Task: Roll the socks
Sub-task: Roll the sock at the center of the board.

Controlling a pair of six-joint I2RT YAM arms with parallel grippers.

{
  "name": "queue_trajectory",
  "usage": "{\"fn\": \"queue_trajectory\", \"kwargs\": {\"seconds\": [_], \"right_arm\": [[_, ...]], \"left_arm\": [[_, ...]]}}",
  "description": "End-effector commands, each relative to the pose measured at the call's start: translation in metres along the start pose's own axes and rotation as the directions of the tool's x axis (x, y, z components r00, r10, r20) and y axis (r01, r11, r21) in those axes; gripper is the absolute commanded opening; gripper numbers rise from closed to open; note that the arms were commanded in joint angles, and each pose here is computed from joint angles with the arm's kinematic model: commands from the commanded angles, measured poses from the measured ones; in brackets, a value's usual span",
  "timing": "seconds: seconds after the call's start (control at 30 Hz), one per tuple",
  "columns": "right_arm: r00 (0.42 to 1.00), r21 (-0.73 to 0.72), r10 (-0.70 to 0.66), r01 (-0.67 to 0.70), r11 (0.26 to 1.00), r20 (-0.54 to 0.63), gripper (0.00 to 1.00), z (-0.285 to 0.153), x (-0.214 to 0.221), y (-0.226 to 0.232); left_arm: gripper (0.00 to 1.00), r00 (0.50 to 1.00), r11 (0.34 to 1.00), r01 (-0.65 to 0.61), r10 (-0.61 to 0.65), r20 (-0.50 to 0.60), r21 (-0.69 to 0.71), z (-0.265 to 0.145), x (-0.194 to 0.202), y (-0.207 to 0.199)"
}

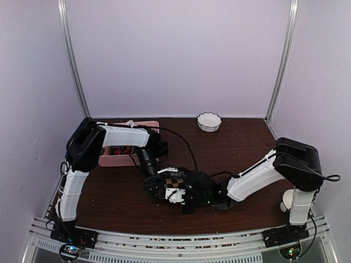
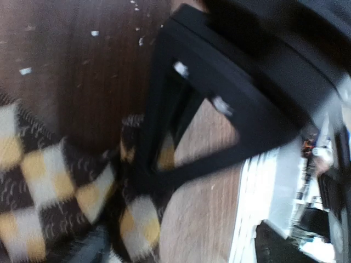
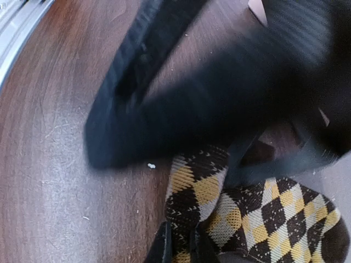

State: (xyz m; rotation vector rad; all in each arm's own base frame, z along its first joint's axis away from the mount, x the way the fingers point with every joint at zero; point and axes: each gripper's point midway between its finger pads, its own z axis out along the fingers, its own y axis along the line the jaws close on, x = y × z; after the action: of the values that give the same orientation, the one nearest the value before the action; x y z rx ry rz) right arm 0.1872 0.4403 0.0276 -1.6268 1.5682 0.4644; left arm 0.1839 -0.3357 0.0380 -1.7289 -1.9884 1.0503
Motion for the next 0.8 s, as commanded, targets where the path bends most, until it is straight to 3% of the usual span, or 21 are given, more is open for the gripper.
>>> {"fn": "queue_trajectory", "kwargs": {"seconds": [0.0,0.2,0.3,0.33,0.4,0.43,0.53,0.57,0.63,0.67,0.7,0.77], "right_arm": [[0.962,-0.176,0.178,-0.216,0.960,-0.205,0.00,-0.007,0.064,0.044],[0.891,-0.242,0.342,-0.418,0.876,-0.300,0.00,-0.007,0.087,0.056],[0.861,-0.260,0.400,-0.483,0.836,-0.315,0.00,-0.010,0.092,0.058],[0.855,-0.261,0.405,-0.492,0.831,-0.325,0.00,-0.011,0.094,0.058],[0.841,-0.255,0.416,-0.511,0.821,-0.346,0.00,-0.012,0.097,0.058],[0.832,-0.251,0.425,-0.523,0.814,-0.355,0.00,-0.012,0.098,0.058],[0.799,-0.229,0.474,-0.573,0.787,-0.369,0.00,-0.013,0.103,0.055],[0.790,-0.227,0.486,-0.586,0.778,-0.372,0.00,-0.013,0.105,0.055],[0.776,-0.232,0.504,-0.607,0.760,-0.380,0.00,-0.014,0.107,0.056],[0.768,-0.233,0.512,-0.617,0.752,-0.384,0.00,-0.014,0.108,0.056],[0.764,-0.236,0.515,-0.623,0.746,-0.389,0.00,-0.015,0.109,0.056],[0.750,-0.241,0.527,-0.641,0.729,-0.399,0.00,-0.015,0.111,0.057]], "left_arm": [[0.98,0.992,0.942,-0.107,0.123,0.028,-0.318,-0.042,-0.003,0.038],[0.98,0.984,0.799,-0.076,0.158,0.087,-0.596,-0.100,-0.006,0.033],[0.98,0.978,0.749,0.101,0.047,0.205,-0.655,-0.129,0.007,0.054],[0.98,0.975,0.743,0.157,-0.013,0.220,-0.651,-0.132,0.014,0.067],[0.98,0.976,0.818,0.151,-0.035,0.214,-0.555,-0.130,0.017,0.061],[0.98,0.978,0.798,0.125,0.001,0.208,-0.590,-0.137,0.014,0.057],[0.98,0.965,0.581,0.013,0.206,0.163,-0.814,-0.169,0.000,0.036],[0.98,0.946,0.521,0.039,0.255,0.200,-0.853,-0.185,-0.007,0.029],[0.98,0.930,0.419,0.214,0.190,0.315,-0.883,-0.216,0.004,0.042],[0.89,0.935,0.477,0.187,0.183,0.305,-0.859,-0.211,0.006,0.043],[0.80,0.933,0.576,0.156,0.181,0.311,-0.802,-0.202,0.007,0.041],[0.68,0.927,0.646,0.115,0.203,0.314,-0.755,-0.193,0.003,0.038]]}}
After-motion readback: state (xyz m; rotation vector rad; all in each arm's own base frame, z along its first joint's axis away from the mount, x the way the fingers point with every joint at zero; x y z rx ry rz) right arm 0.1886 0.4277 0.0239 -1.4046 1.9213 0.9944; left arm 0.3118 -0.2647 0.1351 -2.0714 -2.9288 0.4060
